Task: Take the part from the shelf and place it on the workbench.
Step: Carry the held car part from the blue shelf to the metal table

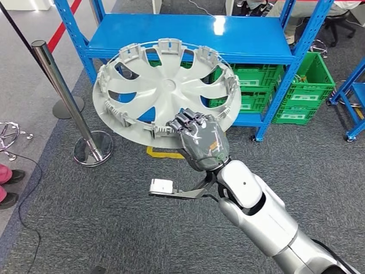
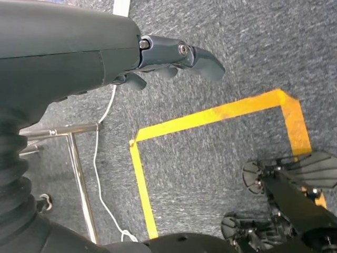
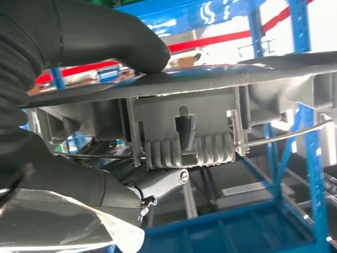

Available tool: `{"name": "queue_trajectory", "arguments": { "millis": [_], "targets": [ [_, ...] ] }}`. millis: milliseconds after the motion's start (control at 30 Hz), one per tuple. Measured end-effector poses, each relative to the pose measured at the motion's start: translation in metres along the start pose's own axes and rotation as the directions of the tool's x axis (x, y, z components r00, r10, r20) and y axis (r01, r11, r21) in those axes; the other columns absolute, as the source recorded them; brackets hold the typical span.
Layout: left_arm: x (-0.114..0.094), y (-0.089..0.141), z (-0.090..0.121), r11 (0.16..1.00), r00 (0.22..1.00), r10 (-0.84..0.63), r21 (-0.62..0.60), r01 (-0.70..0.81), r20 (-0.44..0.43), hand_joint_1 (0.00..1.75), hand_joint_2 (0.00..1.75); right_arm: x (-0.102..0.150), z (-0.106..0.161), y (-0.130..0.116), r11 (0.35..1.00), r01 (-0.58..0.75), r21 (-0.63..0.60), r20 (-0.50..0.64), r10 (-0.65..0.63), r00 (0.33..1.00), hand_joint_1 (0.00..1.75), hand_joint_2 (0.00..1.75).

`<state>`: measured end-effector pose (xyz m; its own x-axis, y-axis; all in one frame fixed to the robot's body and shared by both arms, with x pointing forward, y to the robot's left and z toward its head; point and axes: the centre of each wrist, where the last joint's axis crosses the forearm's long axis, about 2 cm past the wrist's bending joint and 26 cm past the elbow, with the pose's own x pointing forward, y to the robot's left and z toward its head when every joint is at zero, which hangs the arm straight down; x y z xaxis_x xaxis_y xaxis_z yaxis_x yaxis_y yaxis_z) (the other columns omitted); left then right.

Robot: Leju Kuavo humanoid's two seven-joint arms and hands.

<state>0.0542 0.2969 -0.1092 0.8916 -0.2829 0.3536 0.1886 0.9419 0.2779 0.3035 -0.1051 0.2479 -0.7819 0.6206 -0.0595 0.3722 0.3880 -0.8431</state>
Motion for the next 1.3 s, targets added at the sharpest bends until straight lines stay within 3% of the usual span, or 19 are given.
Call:
{"name": "queue_trajectory", "arguments": {
  "millis": [1300],
  "targets": [
    [0.0024,-0.0036,0.0005,1.0,1.0,0.015,0.014,-0.016,0.011,0.0,1.75,0.0004,-0.0038,0.0008,1.0,0.007,0.015,0.007,-0.007,1.0,1.75,1.75]
  ]
}}
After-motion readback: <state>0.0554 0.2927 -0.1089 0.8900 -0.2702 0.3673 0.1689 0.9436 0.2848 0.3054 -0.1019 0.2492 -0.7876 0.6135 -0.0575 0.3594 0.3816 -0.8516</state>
